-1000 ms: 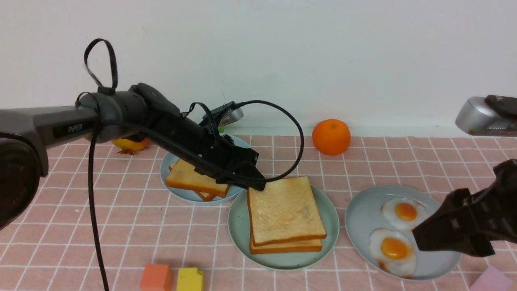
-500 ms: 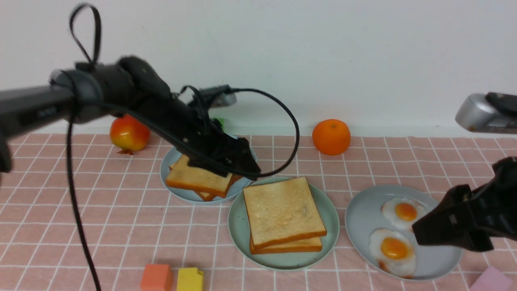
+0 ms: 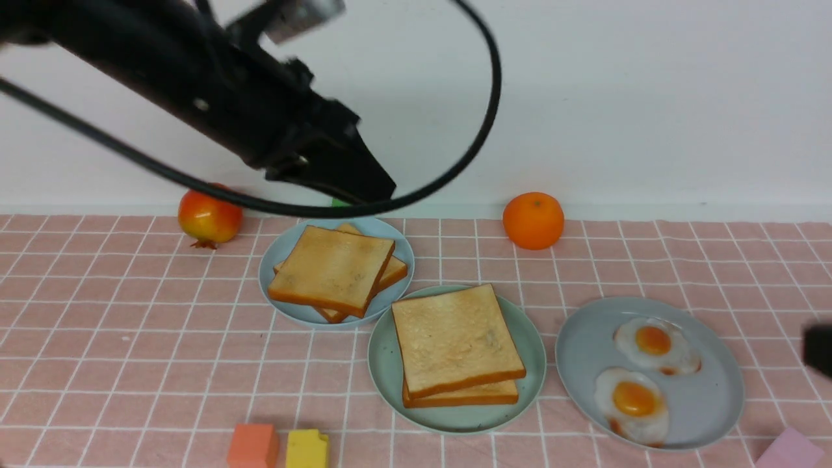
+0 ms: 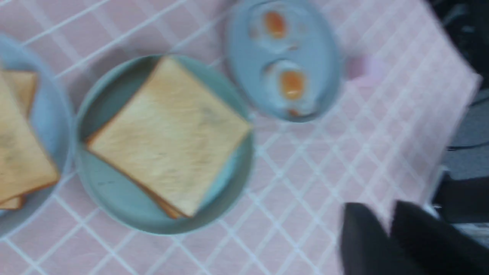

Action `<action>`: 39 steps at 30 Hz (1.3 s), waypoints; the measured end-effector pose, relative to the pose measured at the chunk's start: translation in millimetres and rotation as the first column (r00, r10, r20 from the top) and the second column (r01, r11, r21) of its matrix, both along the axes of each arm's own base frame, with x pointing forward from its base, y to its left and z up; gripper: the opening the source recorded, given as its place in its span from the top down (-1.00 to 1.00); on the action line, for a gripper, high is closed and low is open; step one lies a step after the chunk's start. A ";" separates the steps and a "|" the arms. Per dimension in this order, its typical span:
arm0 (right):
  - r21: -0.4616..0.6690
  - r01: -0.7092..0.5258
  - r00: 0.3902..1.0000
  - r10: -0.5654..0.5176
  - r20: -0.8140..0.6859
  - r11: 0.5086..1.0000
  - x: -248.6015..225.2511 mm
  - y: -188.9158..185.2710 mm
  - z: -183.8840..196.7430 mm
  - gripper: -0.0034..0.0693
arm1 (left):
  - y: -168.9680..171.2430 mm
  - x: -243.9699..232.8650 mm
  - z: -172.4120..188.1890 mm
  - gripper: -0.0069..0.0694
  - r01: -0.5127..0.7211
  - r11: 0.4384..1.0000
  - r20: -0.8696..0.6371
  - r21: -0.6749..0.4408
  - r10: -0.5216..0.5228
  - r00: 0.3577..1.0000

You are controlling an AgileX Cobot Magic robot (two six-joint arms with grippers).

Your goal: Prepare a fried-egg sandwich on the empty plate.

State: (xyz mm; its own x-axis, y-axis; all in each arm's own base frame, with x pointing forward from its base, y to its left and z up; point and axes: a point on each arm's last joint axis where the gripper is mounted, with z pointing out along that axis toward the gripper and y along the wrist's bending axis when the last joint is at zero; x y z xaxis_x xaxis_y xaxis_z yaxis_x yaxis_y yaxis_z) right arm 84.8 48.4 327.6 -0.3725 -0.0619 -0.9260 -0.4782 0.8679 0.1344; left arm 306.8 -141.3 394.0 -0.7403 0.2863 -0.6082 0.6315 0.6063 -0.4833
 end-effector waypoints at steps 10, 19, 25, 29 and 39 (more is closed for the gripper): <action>0.096 0.116 0.971 -0.133 0.200 0.989 -26.6 -18.2 -67.6 0.91 | 35.8 -117.6 21.3 0.79 -0.117 0.993 0.006 0.008 0.117 0.993; 0.111 0.142 0.963 -0.163 0.213 0.984 -26.0 -20.5 -82.9 0.90 | 80.2 -251.0 -7.8 0.79 -0.248 0.969 0.176 -0.019 0.247 0.953; 0.110 0.141 0.964 -0.162 0.213 0.984 -26.4 -20.5 -83.0 0.89 | 94.9 -273.0 -40.5 0.79 -0.369 0.928 0.240 -0.052 0.371 0.897; 0.110 0.140 0.964 -0.161 0.212 0.984 -26.5 -20.5 -83.4 0.88 | 96.0 -270.4 -44.4 0.79 -0.395 0.917 0.240 -0.060 0.398 0.886; 0.111 0.140 0.964 -0.161 0.212 0.984 -26.6 -20.5 -83.3 0.87 | 99.5 -265.8 -41.9 0.79 -0.425 0.903 0.305 -0.060 0.422 0.854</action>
State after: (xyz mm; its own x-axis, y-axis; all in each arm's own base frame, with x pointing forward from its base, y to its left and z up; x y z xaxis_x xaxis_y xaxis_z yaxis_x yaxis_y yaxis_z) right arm 58.2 27.9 244.3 -0.1577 0.0704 -0.9850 -0.3698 0.9207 0.1250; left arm 41.0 -41.7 352.1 -0.5706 -0.0062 -0.8212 0.4267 0.8522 -0.3029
